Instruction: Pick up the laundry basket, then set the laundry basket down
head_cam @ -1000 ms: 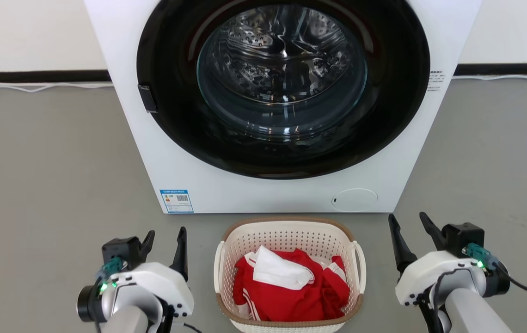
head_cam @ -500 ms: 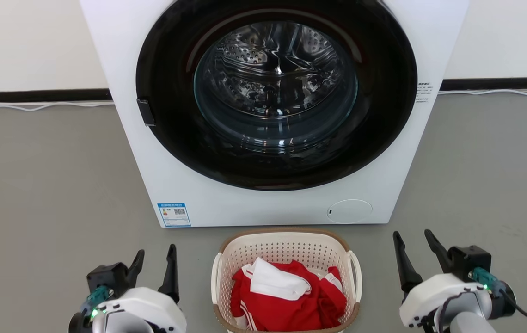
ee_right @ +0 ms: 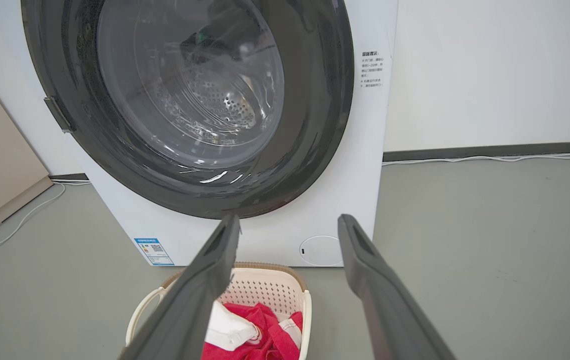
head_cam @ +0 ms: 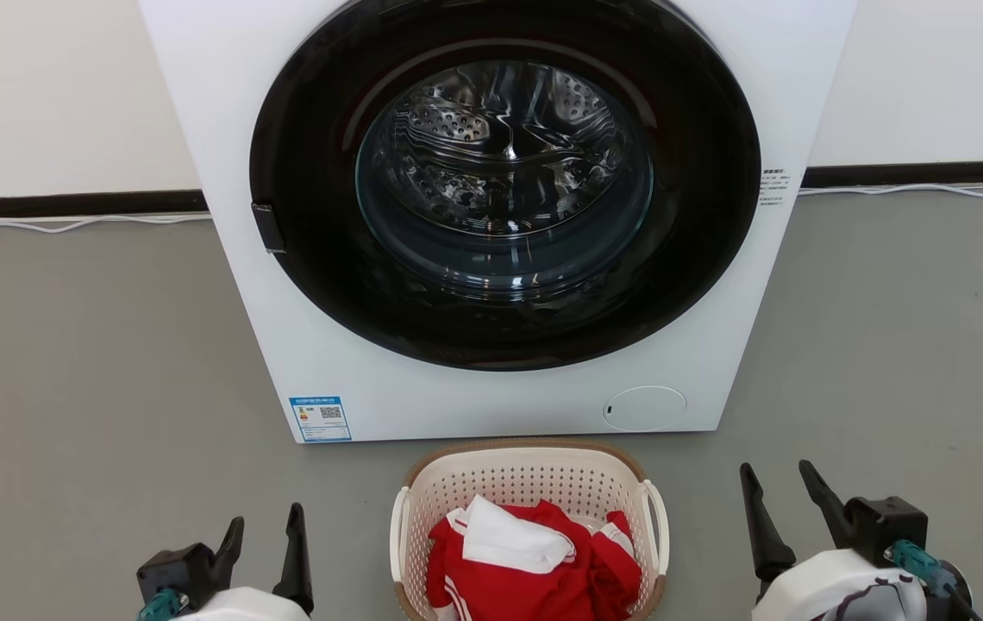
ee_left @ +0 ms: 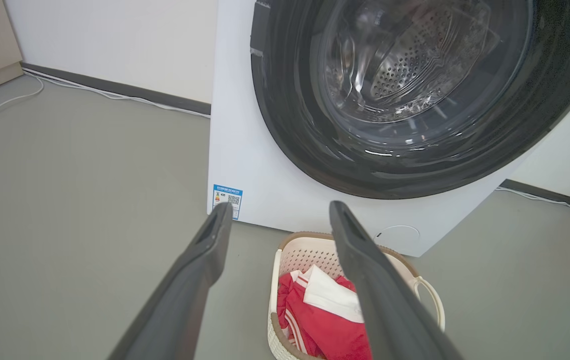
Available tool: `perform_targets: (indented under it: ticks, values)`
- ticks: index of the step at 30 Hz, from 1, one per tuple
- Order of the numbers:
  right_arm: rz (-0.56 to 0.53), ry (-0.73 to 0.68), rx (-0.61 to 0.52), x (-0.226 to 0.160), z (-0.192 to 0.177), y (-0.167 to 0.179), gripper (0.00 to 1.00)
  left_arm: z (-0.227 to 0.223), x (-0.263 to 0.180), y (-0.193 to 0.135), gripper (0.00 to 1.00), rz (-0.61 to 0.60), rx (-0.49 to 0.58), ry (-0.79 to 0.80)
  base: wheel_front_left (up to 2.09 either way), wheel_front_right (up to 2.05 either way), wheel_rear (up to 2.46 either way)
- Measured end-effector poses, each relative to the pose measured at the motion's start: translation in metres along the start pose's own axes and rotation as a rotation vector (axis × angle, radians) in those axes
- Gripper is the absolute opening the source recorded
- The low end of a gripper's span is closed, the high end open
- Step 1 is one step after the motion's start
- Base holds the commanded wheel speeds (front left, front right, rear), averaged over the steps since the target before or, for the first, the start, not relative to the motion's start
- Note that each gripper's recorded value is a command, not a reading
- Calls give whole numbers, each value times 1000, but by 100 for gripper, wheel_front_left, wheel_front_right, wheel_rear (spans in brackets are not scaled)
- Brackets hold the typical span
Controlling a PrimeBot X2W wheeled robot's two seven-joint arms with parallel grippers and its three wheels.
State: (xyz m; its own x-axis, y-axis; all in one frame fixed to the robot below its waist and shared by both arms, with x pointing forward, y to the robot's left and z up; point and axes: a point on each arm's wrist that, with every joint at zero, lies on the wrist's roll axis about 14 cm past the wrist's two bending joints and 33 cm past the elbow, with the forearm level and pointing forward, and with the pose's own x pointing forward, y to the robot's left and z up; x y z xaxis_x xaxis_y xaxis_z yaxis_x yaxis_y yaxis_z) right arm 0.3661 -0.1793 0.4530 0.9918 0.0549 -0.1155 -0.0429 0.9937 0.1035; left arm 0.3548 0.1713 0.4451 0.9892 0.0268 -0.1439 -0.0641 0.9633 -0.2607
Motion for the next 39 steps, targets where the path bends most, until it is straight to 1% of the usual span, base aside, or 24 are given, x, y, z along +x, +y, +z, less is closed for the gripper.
perform_targets:
  ticks: [1,2,4,8,10,39]
  values:
    - [-1,1,0,-1,-1,0,100,-1,-1,1,100,4,-5,1,0,0,0]
    - [-2,8,1,-2,-3,0,0,-2,-2,2,0,9,-9,6,0,0,0]
    - [-7,43,6,-7,-15,-1,0,-14,-6,4,0,19,-12,42,0,0,0]
    - [-22,146,21,-27,-51,-3,0,-45,-23,12,0,51,-15,130,0,0,0]
    - [-32,178,37,-34,-61,-5,0,-54,-29,16,0,64,-27,161,0,0,0]
    - [-121,136,364,-25,-46,-16,0,-47,-22,21,0,114,-325,175,0,0,0]
